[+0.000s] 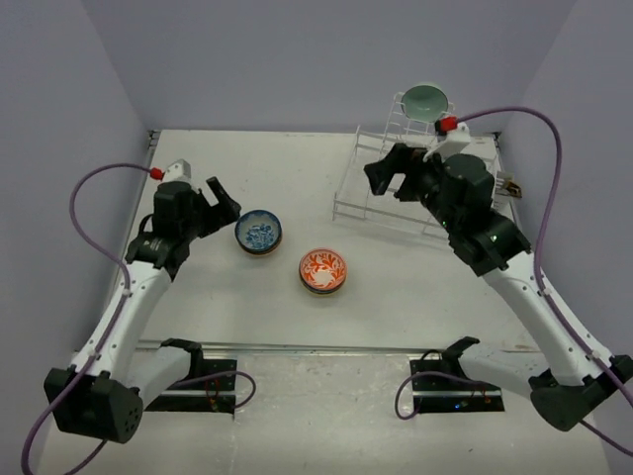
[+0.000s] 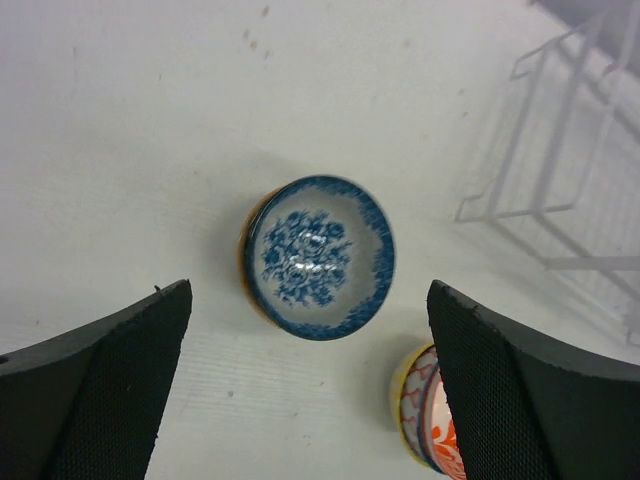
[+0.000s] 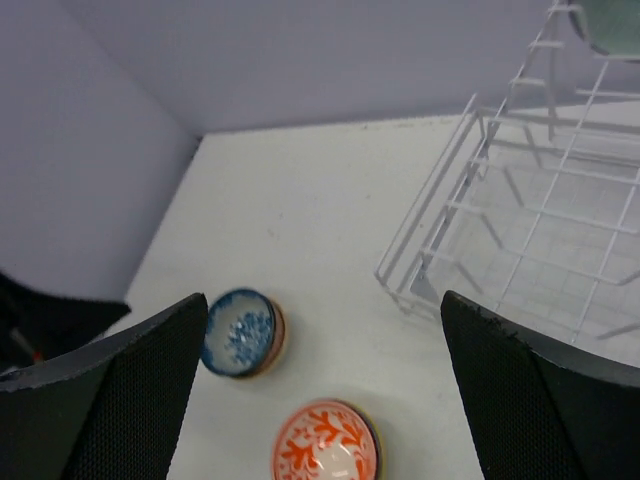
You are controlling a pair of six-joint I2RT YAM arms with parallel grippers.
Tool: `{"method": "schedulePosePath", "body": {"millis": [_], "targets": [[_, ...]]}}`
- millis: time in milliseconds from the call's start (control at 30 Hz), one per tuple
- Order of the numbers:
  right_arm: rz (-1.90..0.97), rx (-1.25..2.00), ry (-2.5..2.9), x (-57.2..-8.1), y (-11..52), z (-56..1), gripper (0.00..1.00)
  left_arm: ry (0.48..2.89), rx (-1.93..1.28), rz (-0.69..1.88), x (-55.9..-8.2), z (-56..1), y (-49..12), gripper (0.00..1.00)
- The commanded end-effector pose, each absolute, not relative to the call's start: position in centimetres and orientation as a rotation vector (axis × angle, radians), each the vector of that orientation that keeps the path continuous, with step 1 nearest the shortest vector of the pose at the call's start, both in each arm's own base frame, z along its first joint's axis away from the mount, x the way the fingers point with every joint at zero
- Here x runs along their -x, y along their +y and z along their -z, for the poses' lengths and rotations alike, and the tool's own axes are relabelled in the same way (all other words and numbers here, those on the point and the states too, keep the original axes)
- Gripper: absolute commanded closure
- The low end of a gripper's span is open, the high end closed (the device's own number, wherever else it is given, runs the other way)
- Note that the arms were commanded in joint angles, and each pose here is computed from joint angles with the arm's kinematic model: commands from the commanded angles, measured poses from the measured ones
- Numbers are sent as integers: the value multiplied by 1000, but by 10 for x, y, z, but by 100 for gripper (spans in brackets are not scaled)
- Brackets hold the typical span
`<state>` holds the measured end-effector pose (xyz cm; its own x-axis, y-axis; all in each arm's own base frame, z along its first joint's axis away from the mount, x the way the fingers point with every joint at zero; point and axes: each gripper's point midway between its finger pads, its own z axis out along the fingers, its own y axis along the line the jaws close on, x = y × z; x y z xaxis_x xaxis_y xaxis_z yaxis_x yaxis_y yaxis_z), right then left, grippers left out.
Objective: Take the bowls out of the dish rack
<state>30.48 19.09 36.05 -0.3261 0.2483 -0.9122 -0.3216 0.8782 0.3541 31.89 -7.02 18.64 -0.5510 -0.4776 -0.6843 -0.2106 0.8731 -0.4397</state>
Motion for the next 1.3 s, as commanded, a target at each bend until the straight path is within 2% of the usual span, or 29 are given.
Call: {"method": "schedulePosePath", "body": {"millis": [0, 67, 300, 500, 667, 767, 1000, 1100, 1133, 1200, 1233, 1267], "targets": [[-793, -229, 1648, -340, 181, -426, 1, 1989, 371, 385, -302, -264, -62, 0], [-900, -456, 1553, -367, 155, -449, 1, 1937, 295, 372, -283, -284, -59, 0], [-989, -987, 1235, -460, 89, -439, 1, 1871, 223, 285, -242, -286, -42, 0], [-951, -1131, 1061, -505, 60, -442, 3, 1820, 347, 169, -234, -266, -15, 0], [-985, -1291, 1065, -553, 47, -401, 9, 1774, 357, 170, -232, -271, -12, 0], [-1026, -1311, 1045, -576, 43, -393, 14, 1771, 351, 180, -229, -270, -14, 0], [-1001, -1330, 1031, -611, 32, -389, 17, 1791, 345, 185, -229, -267, -18, 0], [-1008, -1350, 1020, -621, 31, -381, 21, 1811, 340, 188, -231, -263, -21, 0], [-1011, -1355, 1020, -623, 31, -379, 30, 1818, 342, 183, -231, -262, -21, 0], [-1030, -1356, 1020, -628, 33, -373, 37, 1821, 340, 186, -231, -262, -22, 0], [-1039, -1349, 1018, -628, 34, -373, 46, 1825, 341, 181, -232, -261, -22, 0], [-1049, -1354, 1010, -629, 34, -370, 48, 1826, 341, 180, -231, -260, -22, 0]]}}
